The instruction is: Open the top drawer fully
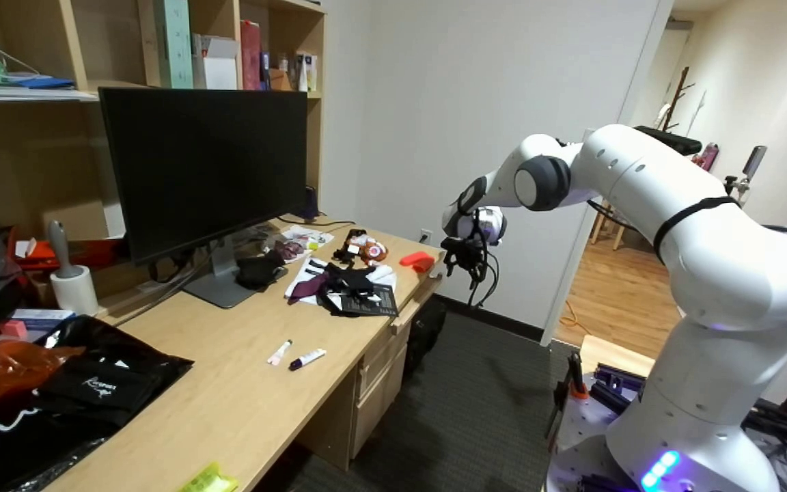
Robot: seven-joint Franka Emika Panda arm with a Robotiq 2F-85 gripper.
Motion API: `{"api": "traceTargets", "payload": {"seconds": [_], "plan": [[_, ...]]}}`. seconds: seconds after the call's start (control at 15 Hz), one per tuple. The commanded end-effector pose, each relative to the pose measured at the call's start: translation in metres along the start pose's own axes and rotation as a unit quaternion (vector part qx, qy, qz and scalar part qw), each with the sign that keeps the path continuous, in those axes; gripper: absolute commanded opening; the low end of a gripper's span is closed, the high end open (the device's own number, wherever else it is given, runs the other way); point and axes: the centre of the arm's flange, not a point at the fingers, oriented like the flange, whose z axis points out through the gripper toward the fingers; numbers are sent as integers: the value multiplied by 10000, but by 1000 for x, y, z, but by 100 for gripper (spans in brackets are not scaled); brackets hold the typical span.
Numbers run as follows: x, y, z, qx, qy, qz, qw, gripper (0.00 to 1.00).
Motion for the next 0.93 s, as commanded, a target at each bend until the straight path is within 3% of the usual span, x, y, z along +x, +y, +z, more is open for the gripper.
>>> {"api": "traceTargets", "payload": {"seconds": [0.0, 0.4, 0.87], "plan": [[23, -16, 15, 142, 124, -174, 9997, 100], [9, -28, -3, 475, 269, -671, 9963, 100], [-3, -37, 21, 392, 338, -971, 9939, 100]]}}
